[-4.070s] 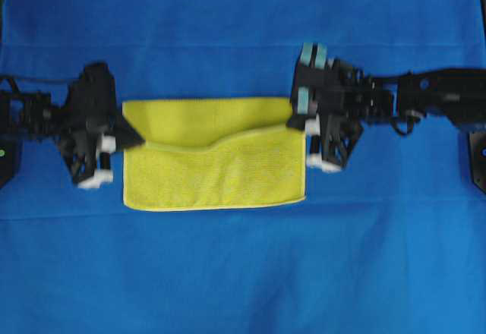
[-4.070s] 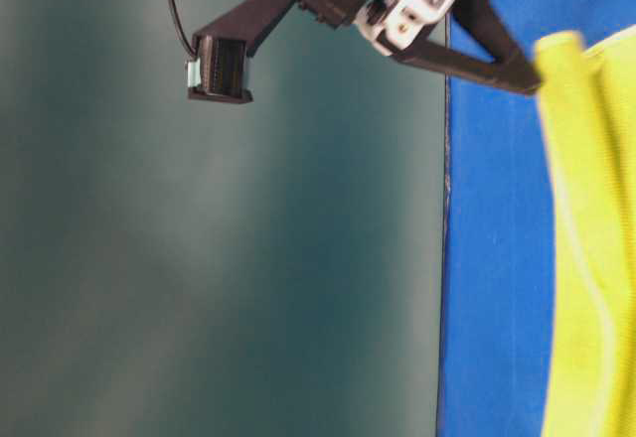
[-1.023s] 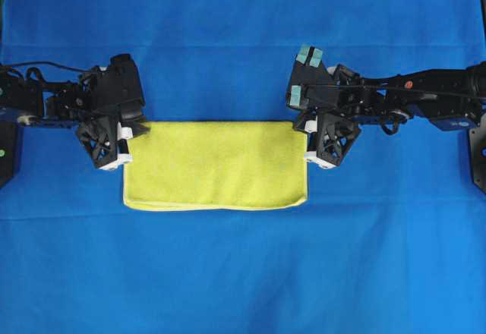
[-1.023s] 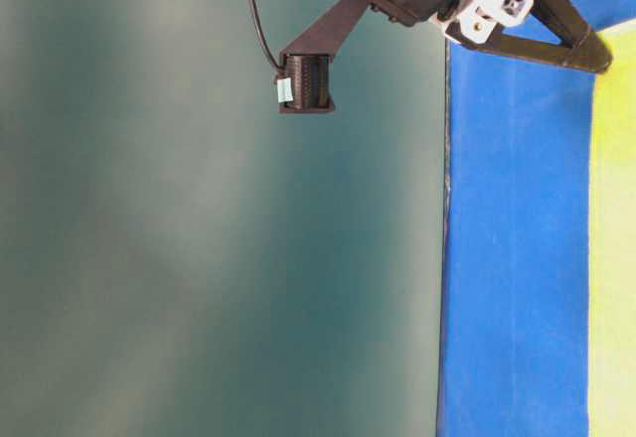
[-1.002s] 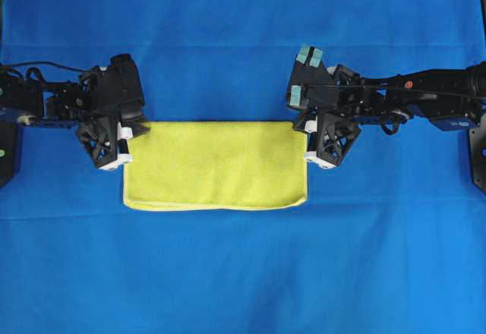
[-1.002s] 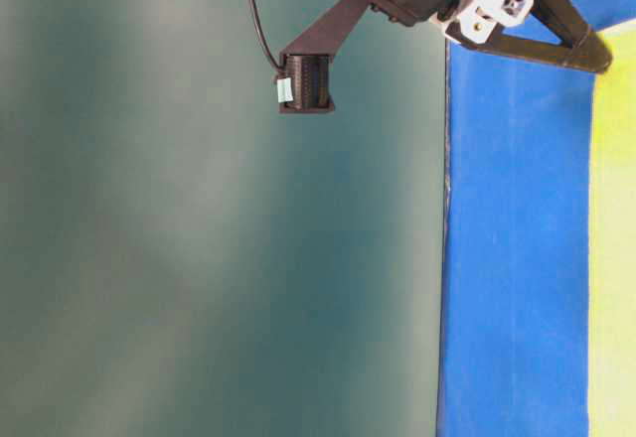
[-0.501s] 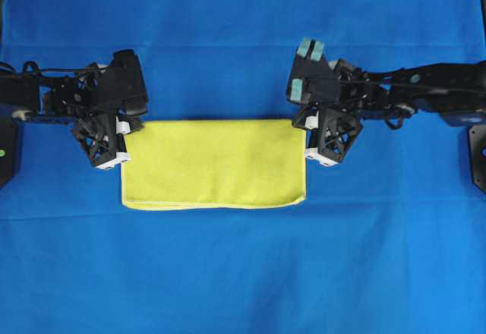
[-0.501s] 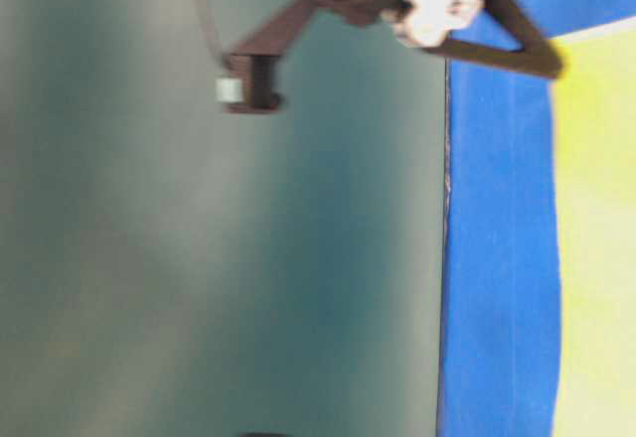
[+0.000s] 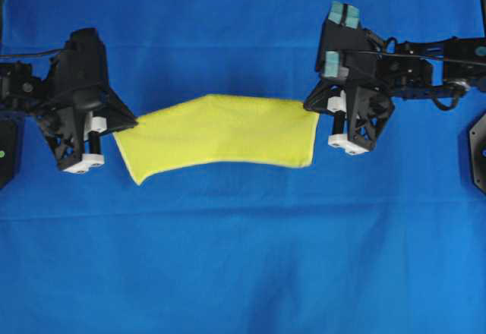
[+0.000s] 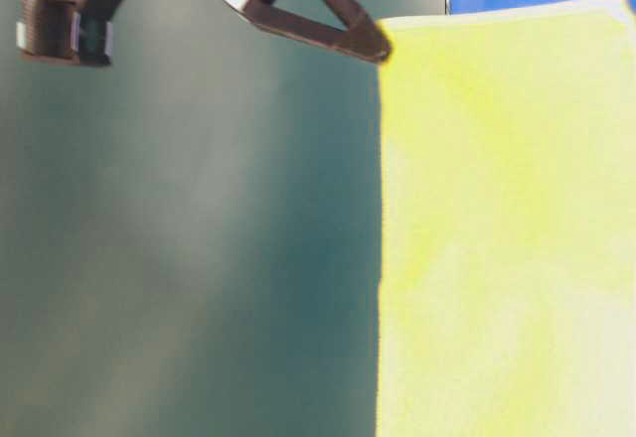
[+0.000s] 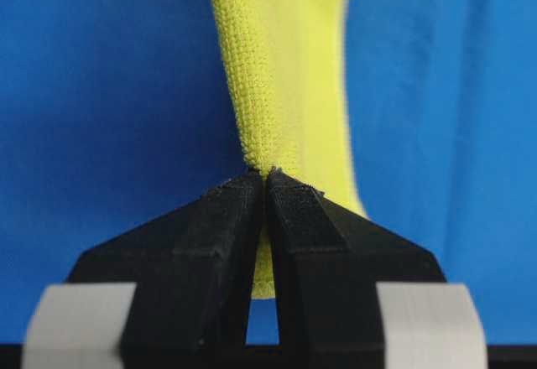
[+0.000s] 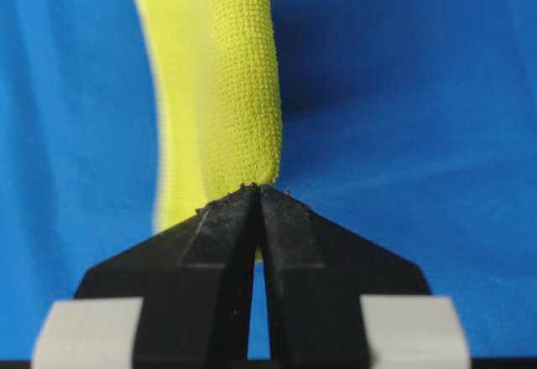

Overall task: Fold the yellow towel.
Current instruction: 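Swing the left gripper's corner under the right, folding the strip lengthwise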

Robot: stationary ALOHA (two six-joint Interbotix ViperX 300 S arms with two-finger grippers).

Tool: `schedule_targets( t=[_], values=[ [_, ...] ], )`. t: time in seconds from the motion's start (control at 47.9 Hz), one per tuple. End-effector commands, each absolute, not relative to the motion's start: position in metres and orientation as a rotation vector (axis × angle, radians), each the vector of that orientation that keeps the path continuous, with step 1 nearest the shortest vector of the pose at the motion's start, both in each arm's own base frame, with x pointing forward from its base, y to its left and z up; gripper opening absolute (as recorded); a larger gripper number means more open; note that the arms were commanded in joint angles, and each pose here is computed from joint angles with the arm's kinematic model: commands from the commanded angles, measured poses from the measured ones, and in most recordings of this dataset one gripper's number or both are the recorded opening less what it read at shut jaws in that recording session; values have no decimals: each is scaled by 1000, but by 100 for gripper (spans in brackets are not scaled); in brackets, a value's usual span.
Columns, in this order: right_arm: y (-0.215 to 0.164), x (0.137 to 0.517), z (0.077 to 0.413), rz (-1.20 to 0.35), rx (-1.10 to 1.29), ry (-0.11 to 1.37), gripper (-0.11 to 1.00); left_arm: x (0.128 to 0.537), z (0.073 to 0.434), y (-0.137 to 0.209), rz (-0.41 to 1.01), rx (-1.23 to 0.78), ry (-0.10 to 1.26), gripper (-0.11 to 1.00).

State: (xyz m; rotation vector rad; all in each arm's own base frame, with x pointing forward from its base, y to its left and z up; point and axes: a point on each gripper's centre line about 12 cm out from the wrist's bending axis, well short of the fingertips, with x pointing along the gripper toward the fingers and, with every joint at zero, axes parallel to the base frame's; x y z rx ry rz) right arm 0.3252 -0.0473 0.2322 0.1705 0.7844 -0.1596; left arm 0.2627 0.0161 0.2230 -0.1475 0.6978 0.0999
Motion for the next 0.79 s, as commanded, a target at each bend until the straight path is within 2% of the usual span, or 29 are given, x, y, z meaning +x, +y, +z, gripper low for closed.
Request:
schedule_targets(
  t=[0.0,0.188,0.397,0.584,0.772],
  values=[
    [-49,328,247,-161,165,731,1,266,233,16,95,-146,666,2],
    [-58,330,248,-189,173,701,1,271,232,14,89,-146,663,2],
    [-97,321,245,-298,183,687,1,289,233,-9,14,-145,613,2],
    [-131,323,250,-382,158,630,1,320,238,-43,-96,-99,524,2],
    [-156,342,261,-415,80,552,1,358,246,-66,-158,-53,449,2]
  ],
)
